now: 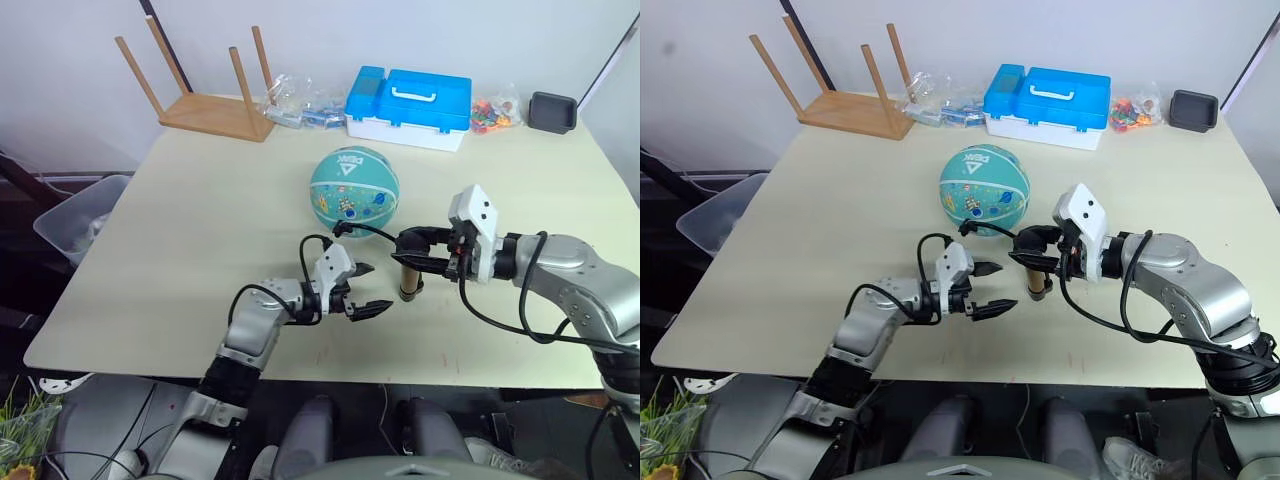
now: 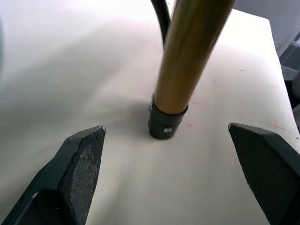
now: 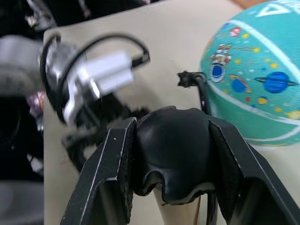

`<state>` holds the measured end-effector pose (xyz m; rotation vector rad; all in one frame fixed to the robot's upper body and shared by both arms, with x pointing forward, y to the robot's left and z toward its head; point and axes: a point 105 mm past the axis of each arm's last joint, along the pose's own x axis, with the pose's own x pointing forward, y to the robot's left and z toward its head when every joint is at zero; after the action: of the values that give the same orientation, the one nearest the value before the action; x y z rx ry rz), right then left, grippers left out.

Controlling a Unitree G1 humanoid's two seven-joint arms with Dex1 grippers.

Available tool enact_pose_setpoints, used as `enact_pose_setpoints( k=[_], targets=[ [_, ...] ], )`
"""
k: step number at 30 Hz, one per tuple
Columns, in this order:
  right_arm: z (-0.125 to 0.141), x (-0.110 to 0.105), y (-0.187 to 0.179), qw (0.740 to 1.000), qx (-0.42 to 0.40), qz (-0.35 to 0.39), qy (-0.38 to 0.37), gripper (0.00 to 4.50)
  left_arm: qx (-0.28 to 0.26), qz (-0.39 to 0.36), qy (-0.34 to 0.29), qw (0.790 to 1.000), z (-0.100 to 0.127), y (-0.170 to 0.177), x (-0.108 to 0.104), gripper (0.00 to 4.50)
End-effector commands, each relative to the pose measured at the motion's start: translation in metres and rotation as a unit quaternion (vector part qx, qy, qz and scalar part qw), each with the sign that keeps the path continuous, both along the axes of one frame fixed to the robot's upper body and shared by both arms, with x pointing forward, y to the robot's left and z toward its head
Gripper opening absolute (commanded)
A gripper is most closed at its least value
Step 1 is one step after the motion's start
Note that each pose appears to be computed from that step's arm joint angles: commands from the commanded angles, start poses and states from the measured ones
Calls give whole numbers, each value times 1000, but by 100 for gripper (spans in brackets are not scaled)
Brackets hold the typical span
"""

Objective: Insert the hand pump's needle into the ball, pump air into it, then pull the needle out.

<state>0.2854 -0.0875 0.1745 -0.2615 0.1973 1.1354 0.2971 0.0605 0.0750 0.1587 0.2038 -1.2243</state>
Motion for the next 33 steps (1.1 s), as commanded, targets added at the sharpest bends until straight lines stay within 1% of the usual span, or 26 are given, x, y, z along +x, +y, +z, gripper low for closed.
enact_pose_setpoints(
  k=[1, 3, 5, 8, 12, 14, 17, 20, 22, 25, 26, 29, 33],
  targets=[
    [12, -1, -7, 999, -46, -17, -15, 159, -17, -4, -17, 1000, 18, 12, -7, 444],
    [25, -6, -2, 998, -62, -3, -34, 159, -18, 1, -16, 1000, 22, 25, -10, 444],
    [29, -8, 1, 995, -86, 2, -49, 159, -17, 5, -13, 1000, 23, 36, -14, 444],
    [26, -9, 3, 987, -147, 10, -68, 159, -15, 18, -15, 1000, 24, 53, -17, 444],
    [21, -9, 8, 980, -186, 12, -68, 159, -19, 31, -20, 999, 29, 67, -19, 444],
    [14, -11, 13, 968, -234, 31, -81, 159, -21, 40, -25, 999, 32, 77, -21, 444],
    [6, -12, 26, 961, -257, 55, -86, 159, -22, 51, -27, 998, 35, 88, -23, 444],
    [-10, -10, 40, 948, -290, 89, -94, 159, -26, 55, -28, 998, 37, 96, -28, 444],
    [-18, -5, 47, 943, -304, 97, -98, 159, -30, 54, -30, 998, 39, 100, -34, 444],
    [-37, 7, 57, 932, -331, 114, -93, 159, -34, 55, -32, 997, 47, 109, -45, 444],
    [-41, 9, 58, 930, -336, 117, -92, 159, -35, 55, -32, 997, 48, 110, -47, 444],
    [-64, 17, 60, 919, -361, 133, -83, 159, -35, 59, -36, 997, 58, 118, -55, 444],
    [-89, 27, 54, 906, -391, 141, -77, 159, -30, 55, -28, 998, 67, 122, -65, 444]
  ],
)
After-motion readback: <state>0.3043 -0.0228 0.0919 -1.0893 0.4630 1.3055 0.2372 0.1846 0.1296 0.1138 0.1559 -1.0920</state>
